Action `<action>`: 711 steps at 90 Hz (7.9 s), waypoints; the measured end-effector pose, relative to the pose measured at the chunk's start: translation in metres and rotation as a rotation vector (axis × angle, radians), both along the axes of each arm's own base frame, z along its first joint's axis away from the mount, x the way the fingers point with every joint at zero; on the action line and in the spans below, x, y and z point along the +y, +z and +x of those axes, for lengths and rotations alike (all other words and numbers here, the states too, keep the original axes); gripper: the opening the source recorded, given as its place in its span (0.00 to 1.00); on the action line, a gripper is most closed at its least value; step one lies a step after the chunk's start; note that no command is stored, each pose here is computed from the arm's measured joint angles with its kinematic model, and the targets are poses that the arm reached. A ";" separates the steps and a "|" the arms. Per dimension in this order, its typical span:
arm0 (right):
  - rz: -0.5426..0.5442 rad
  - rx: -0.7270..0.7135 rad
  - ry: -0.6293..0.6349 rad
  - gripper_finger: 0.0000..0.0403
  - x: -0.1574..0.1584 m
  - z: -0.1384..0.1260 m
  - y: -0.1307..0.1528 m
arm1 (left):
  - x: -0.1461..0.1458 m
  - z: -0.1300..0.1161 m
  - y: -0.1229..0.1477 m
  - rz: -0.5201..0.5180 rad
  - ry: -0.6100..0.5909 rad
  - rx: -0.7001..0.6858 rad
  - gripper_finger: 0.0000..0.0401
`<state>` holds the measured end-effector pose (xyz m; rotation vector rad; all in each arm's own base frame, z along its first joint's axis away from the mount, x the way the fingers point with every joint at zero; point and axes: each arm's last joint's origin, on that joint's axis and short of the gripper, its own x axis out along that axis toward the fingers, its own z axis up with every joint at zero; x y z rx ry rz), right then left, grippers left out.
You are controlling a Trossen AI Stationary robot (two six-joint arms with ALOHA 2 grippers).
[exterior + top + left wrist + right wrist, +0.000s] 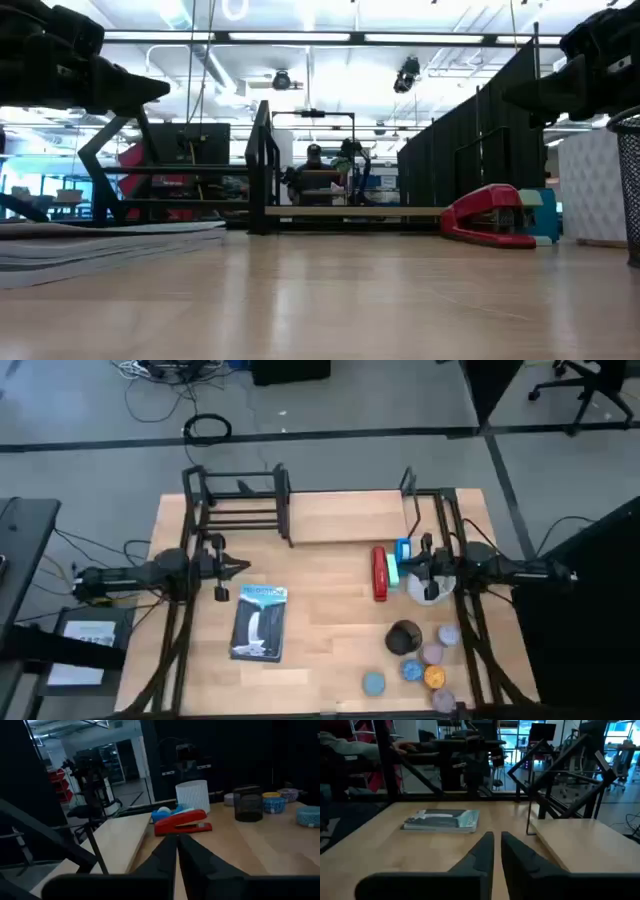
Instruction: Stock shelves
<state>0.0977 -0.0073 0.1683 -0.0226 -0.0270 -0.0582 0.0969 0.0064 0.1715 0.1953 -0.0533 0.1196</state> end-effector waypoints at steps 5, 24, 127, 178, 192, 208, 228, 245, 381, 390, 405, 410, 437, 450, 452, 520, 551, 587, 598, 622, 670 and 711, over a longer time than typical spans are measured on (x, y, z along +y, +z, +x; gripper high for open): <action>0.000 0.000 0.000 0.02 0.000 0.000 0.000 | 0.000 0.000 0.000 0.000 0.000 0.000 0.00; 0.000 0.000 0.000 0.02 0.000 0.000 0.000 | 0.000 0.000 0.000 0.000 0.000 0.001 0.00; 0.000 0.000 0.000 0.02 0.000 0.000 0.000 | 0.000 -0.009 0.036 -0.663 -0.170 -0.457 0.00; 0.000 -0.003 0.000 0.02 0.000 0.000 0.000 | 0.004 0.006 0.041 -0.931 0.129 -0.050 0.08; 0.000 -0.004 0.000 0.02 0.000 0.000 0.000 | 0.002 0.019 0.061 -1.041 0.306 0.407 0.15; 0.000 -0.003 0.000 0.02 0.000 0.000 0.000 | -0.007 0.032 0.040 -1.258 0.389 0.982 0.26; 0.000 -0.004 0.000 0.02 0.000 0.000 0.000 | -0.022 0.050 0.023 -1.376 0.382 1.170 0.49; 0.000 -0.004 0.000 0.02 0.000 0.000 0.000 | -0.028 0.053 0.015 -1.368 0.458 1.189 0.54; -0.002 -0.020 -0.004 0.02 0.000 0.000 0.002 | -0.025 0.057 -0.015 -1.174 0.879 1.034 0.00; -0.002 -0.019 -0.003 0.02 0.000 0.000 0.002 | -0.025 0.061 -0.002 -1.166 0.884 1.024 0.00; -0.002 -0.020 -0.004 0.02 0.000 0.000 0.002 | -0.026 0.072 0.017 -1.179 0.844 0.961 0.00; -0.002 -0.020 -0.003 0.02 0.000 0.000 0.002 | -0.026 0.073 0.021 -1.173 0.846 0.952 0.00; -0.001 -0.020 -0.003 0.02 0.000 0.000 0.002 | -0.026 0.074 0.025 -1.131 0.821 0.965 0.00; -0.002 -0.020 -0.003 0.02 0.000 0.000 0.002 | -0.026 0.071 0.025 -1.106 0.829 0.993 0.02; -0.002 -0.020 -0.003 0.02 0.000 0.000 0.002 | -0.026 0.071 0.025 -1.098 0.825 0.997 0.03; -0.002 -0.020 -0.003 0.02 0.000 0.000 0.002 | -0.024 0.055 -0.022 -0.981 0.739 1.089 0.51; -0.002 -0.020 -0.003 0.02 0.000 0.000 0.002 | -0.023 0.053 -0.047 -1.077 0.700 0.949 0.46; -0.002 -0.020 -0.003 0.02 0.000 0.000 0.002 | -0.022 0.055 -0.045 -1.062 0.754 0.891 0.03; -0.002 -0.020 -0.003 0.02 0.000 0.000 0.002 | -0.021 0.057 -0.034 -1.014 0.799 0.940 0.00; -0.002 -0.020 -0.003 0.02 0.000 0.000 0.002 | -0.024 0.069 0.017 -0.914 0.821 1.001 0.01; -0.002 -0.023 -0.003 0.02 0.000 0.000 0.003 | -0.076 0.085 -0.009 -1.118 0.478 1.133 0.00; -0.002 -0.028 -0.003 0.02 0.000 0.000 0.003 | -0.114 0.160 0.028 -1.081 0.049 0.833 0.00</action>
